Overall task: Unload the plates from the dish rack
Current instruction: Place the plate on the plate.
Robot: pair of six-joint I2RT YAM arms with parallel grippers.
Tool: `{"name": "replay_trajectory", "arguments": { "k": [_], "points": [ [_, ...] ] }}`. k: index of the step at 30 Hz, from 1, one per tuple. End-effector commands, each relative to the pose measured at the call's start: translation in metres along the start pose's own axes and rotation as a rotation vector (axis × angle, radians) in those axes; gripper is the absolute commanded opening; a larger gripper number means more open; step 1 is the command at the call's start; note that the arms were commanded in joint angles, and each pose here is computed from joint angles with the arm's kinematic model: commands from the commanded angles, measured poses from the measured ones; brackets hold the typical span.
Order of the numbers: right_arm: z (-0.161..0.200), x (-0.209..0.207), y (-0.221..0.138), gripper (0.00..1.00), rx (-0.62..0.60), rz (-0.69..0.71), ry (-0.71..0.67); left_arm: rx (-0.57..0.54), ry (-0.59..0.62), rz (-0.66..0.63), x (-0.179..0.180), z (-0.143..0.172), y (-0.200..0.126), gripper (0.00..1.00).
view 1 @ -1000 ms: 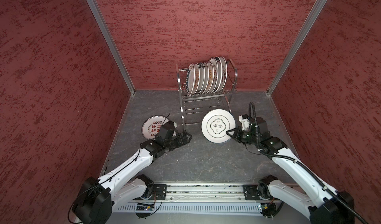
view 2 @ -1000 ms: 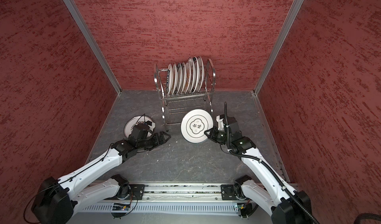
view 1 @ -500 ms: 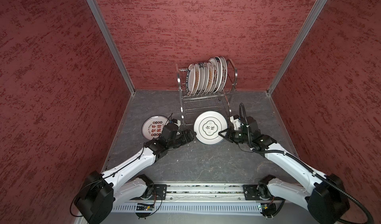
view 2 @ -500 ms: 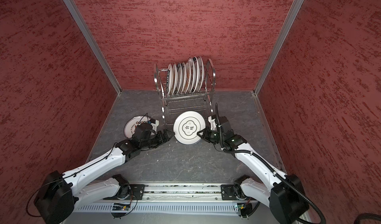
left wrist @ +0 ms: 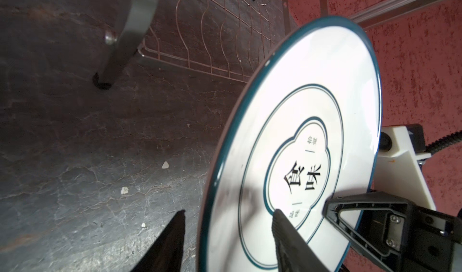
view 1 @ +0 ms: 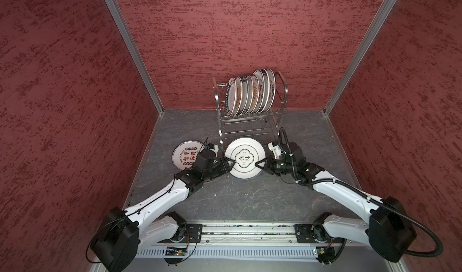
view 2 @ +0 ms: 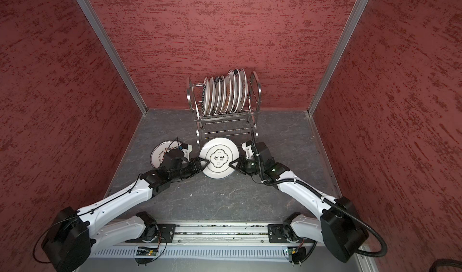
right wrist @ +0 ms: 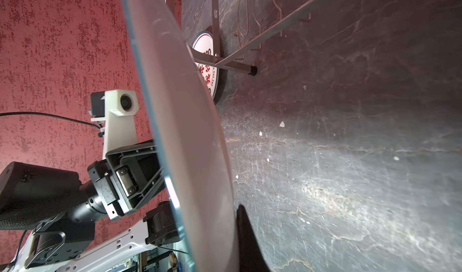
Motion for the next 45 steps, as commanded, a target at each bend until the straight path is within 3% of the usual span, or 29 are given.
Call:
{"name": "replay_trajectory", "arguments": {
  "k": [1, 8, 14, 21, 23, 26, 33, 40, 45],
  "points": [
    [-0.001, 0.026, 0.002, 0.0, 0.006, -0.115, -0.05, -0.014, 0.007, 0.031, -0.002, -0.002, -0.004, 0.5],
    [0.002, 0.027, 0.01, 0.0, 0.029, -0.121, -0.058, -0.018, -0.016, 0.088, 0.001, -0.003, -0.01, 0.33],
    [0.002, 0.035, 0.016, 0.07, 0.045, -0.163, -0.076, -0.014, -0.013, 0.123, 0.003, -0.002, -0.015, 0.14],
    [0.002, 0.04, 0.022, 0.1, 0.06, -0.175, -0.094, 0.001, -0.021, 0.138, 0.007, -0.001, -0.016, 0.0],
    [0.002, 0.041, 0.023, 0.13, 0.061, -0.183, -0.097, 0.005, -0.029, 0.138, 0.008, -0.001, -0.016, 0.0],
    [0.001, 0.044, 0.021, 0.29, 0.048, -0.198, -0.1, 0.003, -0.036, 0.134, 0.01, -0.002, -0.018, 0.0],
    [-0.002, 0.046, 0.019, 0.34, 0.018, -0.199, -0.106, -0.03, -0.031, 0.139, 0.011, -0.007, -0.032, 0.0],
    [-0.003, 0.044, 0.02, 0.49, 0.007, -0.191, -0.099, -0.046, -0.058, 0.092, 0.022, -0.011, -0.05, 0.0],
    [-0.004, 0.041, 0.022, 0.55, 0.002, -0.185, -0.091, -0.07, -0.092, 0.098, 0.03, -0.014, -0.063, 0.0]
  ]
}}
Point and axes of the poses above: each gripper's point midway between its finger pads, its own y axis out along the fingers, its own x axis along the line the jaws close on, z = x × y, the point moved 5 cm from there along -y, back along the fingers, and after that the axes turned 6 degrees about y, right-handed, at the moved point
